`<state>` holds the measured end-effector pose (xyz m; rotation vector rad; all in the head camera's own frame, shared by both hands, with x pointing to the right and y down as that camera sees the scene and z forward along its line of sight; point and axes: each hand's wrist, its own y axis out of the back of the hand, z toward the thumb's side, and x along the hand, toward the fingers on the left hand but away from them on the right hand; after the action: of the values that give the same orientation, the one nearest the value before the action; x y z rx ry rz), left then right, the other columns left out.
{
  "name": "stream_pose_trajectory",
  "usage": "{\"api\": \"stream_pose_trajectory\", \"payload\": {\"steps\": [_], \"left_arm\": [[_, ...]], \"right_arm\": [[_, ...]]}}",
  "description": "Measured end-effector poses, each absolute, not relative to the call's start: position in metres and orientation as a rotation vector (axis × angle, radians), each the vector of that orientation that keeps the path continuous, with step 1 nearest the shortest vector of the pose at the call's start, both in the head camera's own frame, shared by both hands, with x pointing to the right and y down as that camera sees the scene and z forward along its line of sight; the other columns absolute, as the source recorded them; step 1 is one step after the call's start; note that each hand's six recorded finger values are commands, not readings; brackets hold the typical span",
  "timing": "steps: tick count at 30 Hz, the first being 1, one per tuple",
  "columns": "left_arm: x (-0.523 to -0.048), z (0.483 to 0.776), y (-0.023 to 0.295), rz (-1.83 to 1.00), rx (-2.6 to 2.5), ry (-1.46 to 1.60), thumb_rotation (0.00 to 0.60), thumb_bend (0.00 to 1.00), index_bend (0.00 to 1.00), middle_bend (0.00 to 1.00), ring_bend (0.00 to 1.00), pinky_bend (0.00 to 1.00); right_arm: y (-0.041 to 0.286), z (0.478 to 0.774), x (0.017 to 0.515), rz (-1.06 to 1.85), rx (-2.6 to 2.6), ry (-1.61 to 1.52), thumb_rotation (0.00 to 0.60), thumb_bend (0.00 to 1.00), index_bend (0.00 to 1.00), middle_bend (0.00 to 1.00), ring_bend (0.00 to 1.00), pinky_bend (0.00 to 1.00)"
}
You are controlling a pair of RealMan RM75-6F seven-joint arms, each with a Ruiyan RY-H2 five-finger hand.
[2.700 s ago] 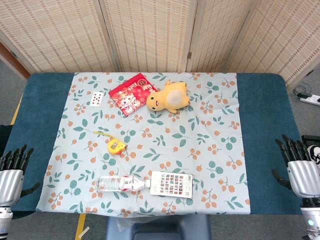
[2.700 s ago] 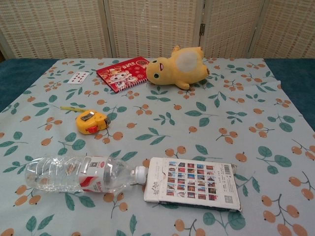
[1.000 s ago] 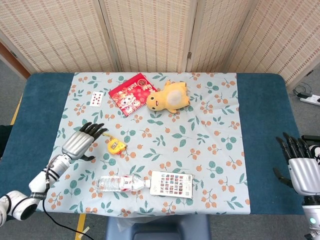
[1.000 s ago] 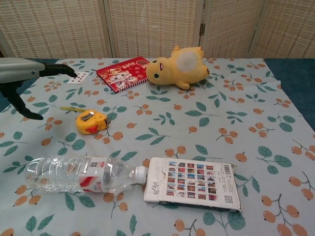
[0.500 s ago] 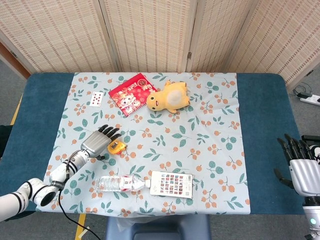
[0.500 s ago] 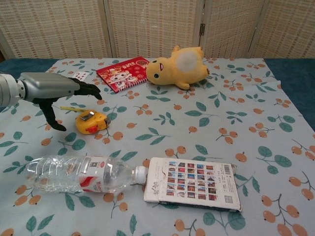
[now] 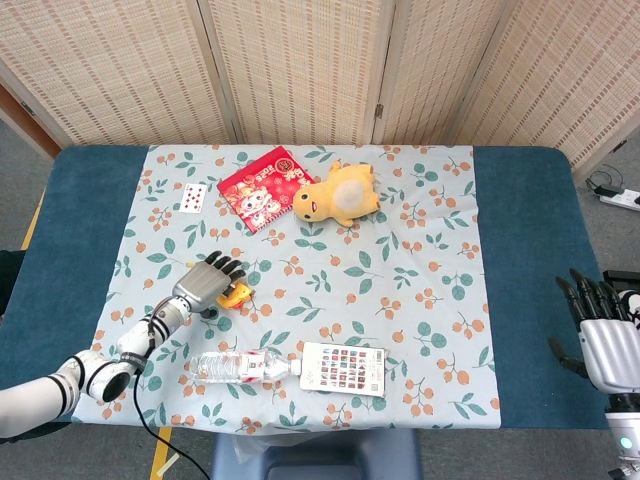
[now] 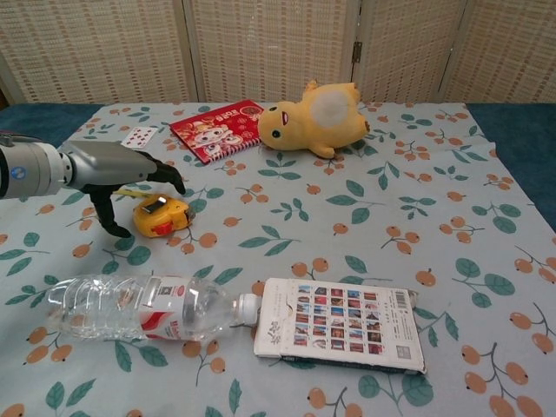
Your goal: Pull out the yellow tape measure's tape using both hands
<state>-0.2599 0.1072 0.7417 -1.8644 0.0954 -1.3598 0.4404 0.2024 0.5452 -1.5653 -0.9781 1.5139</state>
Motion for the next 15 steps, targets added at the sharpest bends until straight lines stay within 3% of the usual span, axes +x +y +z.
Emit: {"api": "stream_pose_trajectory", "payload": {"steps": [15], "left_arm": [[-0.2697, 0.7423, 0.1104, -1.421, -1.866, 0.128, 0.600, 0.29, 0.29, 0.24, 0.24, 0.00]], "right_arm": [[0.2018, 0.5454, 0.4416, 1.508, -1.569, -0.980, 0.600, 0.36, 0.00, 0.00, 0.00, 0.00]]}}
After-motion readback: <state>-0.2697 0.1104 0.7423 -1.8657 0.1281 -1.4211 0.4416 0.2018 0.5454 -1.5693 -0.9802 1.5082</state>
